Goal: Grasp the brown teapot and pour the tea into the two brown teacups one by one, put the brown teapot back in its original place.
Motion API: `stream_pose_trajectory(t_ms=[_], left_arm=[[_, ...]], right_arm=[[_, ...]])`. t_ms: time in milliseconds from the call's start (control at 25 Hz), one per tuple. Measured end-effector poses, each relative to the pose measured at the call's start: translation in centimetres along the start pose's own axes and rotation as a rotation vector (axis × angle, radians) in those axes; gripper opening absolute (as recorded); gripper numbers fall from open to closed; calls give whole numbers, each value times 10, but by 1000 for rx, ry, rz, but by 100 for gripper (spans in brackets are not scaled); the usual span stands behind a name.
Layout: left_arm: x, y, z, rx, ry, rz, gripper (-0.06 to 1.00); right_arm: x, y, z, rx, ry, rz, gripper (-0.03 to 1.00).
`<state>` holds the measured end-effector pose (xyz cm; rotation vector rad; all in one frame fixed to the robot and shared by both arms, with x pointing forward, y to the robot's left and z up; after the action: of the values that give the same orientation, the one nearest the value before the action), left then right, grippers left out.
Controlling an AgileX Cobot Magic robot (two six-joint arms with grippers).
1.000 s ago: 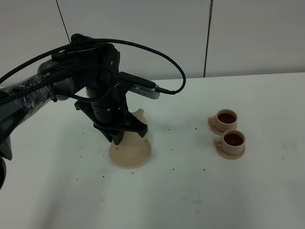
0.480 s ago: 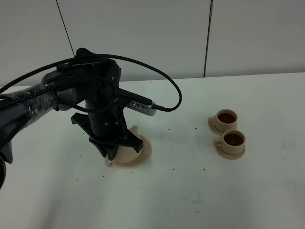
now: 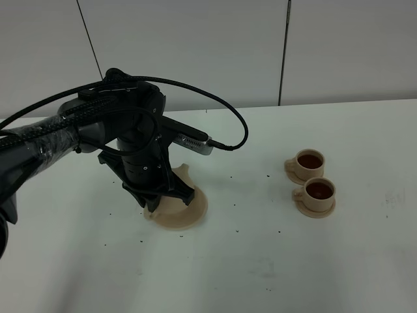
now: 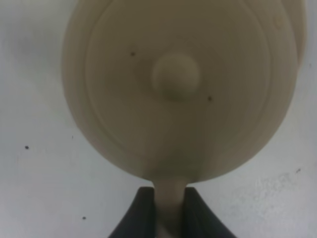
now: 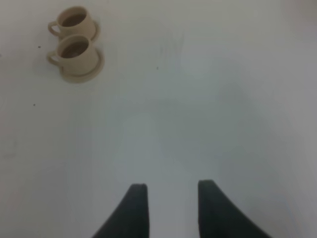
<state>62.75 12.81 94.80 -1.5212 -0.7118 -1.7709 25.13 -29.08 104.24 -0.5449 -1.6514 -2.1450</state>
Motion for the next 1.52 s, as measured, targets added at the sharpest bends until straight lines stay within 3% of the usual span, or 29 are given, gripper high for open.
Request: stream_pose_trajectory(t_ms=[1520], left_arm=[[-20, 3, -1, -12, -36, 29, 17]], right_arm=[[0, 0, 0, 0, 0, 0, 24]])
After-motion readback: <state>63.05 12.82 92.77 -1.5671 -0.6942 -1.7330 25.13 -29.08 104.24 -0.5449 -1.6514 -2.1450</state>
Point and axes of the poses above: a point on each arm's last joint axis where the gripper is mounted, x pointing back along that axis away from the gripper, z along the wrist's bending axis when the last joint is at zero, y = z × x, the point moved 1 cm from there along -x, pointing out along that axis toward the gripper, and after that the axes turned 8 degrees about -x, right-handed, at the moved point
